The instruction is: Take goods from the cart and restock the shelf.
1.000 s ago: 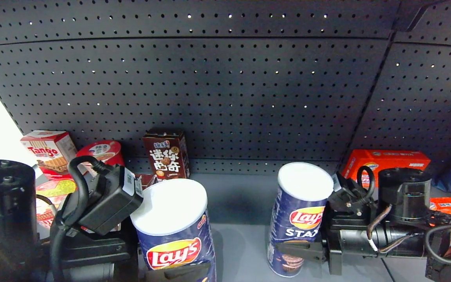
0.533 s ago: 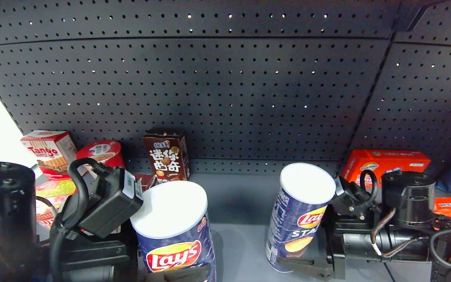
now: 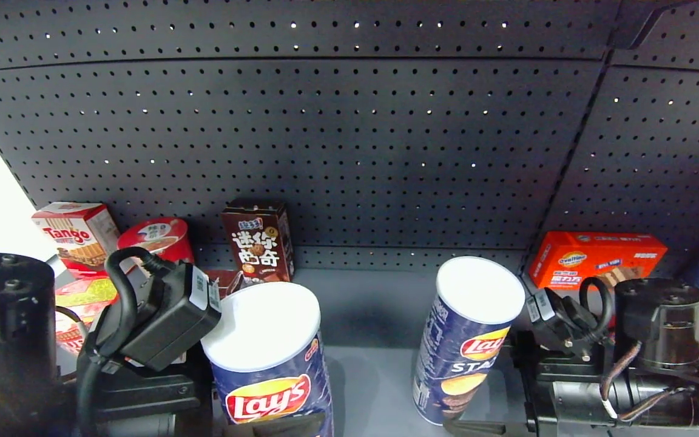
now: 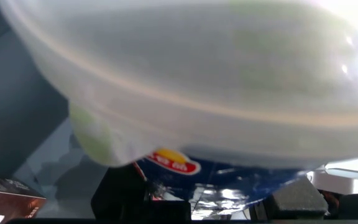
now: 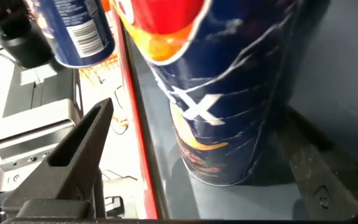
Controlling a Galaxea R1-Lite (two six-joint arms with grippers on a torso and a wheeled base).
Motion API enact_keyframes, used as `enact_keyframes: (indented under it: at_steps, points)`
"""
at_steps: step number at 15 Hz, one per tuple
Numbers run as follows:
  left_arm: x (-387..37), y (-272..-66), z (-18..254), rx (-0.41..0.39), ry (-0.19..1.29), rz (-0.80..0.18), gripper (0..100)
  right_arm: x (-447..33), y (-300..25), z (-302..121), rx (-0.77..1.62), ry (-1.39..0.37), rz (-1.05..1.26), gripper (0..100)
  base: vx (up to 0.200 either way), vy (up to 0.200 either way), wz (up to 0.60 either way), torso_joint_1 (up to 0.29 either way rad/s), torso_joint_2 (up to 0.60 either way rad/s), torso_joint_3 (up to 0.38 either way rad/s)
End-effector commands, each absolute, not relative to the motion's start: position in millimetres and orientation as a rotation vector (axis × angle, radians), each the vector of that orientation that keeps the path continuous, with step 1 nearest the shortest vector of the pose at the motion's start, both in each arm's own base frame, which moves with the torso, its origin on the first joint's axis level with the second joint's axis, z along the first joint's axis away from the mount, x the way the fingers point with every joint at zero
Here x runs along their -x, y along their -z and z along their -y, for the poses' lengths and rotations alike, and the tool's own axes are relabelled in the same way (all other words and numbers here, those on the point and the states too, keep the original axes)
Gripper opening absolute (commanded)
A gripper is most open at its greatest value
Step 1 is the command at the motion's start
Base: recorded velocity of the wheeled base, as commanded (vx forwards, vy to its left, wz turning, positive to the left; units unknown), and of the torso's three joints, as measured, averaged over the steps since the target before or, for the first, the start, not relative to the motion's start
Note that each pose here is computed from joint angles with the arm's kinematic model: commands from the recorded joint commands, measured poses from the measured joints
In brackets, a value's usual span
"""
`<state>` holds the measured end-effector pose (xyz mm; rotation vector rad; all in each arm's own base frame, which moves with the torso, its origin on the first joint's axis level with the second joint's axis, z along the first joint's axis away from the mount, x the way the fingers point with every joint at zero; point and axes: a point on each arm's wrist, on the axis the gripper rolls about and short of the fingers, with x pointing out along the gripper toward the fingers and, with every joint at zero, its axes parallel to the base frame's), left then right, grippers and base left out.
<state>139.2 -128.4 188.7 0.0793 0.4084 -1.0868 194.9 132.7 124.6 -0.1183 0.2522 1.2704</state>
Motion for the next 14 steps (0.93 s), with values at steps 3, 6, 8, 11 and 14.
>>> enact_keyframes:
  at_steps: [3,6,8,11,14]
  points:
    - [-139.0,-188.3,128.0,-0.079,1.085,-0.409,0,-188.8,-124.9,-129.7,0.119,-1.273,-0.252,100,0.000,0.000,0.00,0.000,0.00,0.000]
    - [-138.8,-188.3,128.2,-0.080,1.087,-0.409,0,-185.4,-126.0,-127.2,0.119,-1.272,-0.247,100,0.000,0.000,0.00,0.000,0.00,0.000]
    - [-139.0,-188.0,128.4,-0.080,1.088,-0.411,0,-182.9,-125.3,-124.2,0.118,-1.266,-0.252,100,0.000,0.000,0.00,0.000,0.00,0.000]
    - [-138.8,-188.3,128.3,-0.080,1.088,-0.410,0,-183.8,-129.3,-115.1,0.115,-1.226,-0.234,100,0.000,0.000,0.00,0.000,0.00,0.000]
    - [-138.8,-188.3,128.3,-0.079,1.090,-0.410,0,-179.8,-138.0,-106.1,0.116,-1.198,-0.193,100,0.000,0.000,0.00,0.000,0.00,0.000]
